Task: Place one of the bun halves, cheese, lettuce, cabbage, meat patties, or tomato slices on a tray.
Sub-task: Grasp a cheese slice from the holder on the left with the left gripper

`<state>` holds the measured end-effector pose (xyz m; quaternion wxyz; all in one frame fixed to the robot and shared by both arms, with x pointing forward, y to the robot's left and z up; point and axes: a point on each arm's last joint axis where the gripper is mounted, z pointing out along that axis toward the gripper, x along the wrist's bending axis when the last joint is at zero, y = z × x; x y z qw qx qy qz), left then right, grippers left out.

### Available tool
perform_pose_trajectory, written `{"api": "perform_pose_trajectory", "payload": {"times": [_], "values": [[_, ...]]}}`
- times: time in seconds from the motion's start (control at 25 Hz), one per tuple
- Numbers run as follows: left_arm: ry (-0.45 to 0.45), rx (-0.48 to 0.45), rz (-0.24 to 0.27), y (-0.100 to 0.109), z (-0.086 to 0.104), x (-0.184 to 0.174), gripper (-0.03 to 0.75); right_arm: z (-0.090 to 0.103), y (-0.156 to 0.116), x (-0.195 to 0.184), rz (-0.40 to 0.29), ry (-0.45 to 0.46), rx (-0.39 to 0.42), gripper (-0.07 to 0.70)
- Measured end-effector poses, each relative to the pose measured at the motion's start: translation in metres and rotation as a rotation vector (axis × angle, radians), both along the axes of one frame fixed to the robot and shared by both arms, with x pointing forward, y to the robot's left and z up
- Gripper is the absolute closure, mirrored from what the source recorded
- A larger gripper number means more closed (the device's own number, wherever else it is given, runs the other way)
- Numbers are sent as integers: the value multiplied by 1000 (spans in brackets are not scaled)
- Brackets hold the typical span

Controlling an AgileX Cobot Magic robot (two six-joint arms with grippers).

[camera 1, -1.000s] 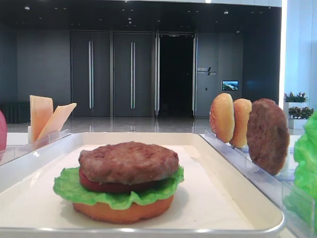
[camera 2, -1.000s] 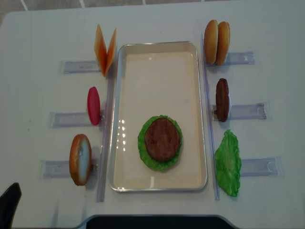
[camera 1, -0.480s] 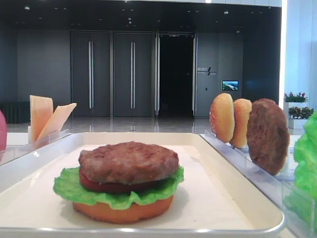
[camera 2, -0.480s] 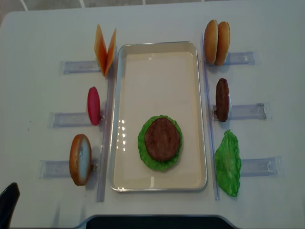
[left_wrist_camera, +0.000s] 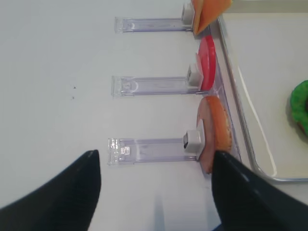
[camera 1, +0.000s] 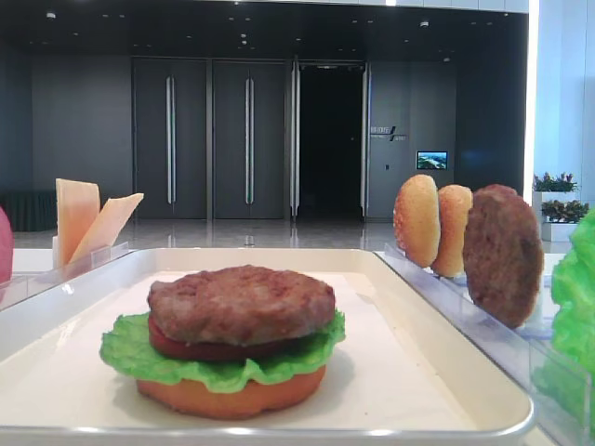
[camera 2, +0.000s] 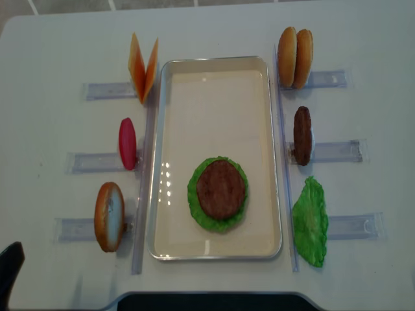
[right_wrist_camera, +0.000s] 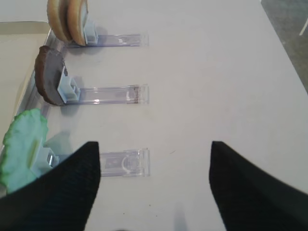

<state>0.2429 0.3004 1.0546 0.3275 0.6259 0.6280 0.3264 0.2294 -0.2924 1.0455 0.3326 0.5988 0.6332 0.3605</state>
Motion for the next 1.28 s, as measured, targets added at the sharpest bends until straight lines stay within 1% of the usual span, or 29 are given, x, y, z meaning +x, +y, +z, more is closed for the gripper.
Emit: {"api": "perform_pose_trajectory", "payload": {"times": [0.16, 0.36, 0.52, 0.68, 0.76, 0.92, 1.04, 1.12, 1.16, 1.28], "values": [[50, -12, 11, 0, 20, 13, 171, 0, 0, 0, 0, 0, 0, 144], [163, -31, 26, 1, 45, 43, 171, 0, 0, 0, 0, 0, 0, 146], [249, -33, 29, 1, 63, 78, 171, 0, 0, 0, 0, 0, 0, 146], [336, -33, 30, 2, 79, 125, 171, 0, 0, 0, 0, 0, 0, 146], [360, -33, 30, 2, 87, 149, 174, 0, 0, 0, 0, 0, 0, 146], [415, -11, 8, 3, 95, 204, 179, 0, 0, 0, 0, 0, 0, 146], [463, -1, 12, 5, 97, 242, 179, 0, 0, 0, 0, 0, 0, 146], [508, 2, 7, 5, 93, 267, 179, 0, 0, 0, 0, -1, 0, 146], [510, 2, 7, 5, 94, 278, 179, 0, 0, 0, 0, -1, 0, 146], [533, 2, 7, 6, 87, 316, 179, 0, 0, 0, 0, -1, 0, 146]]}}
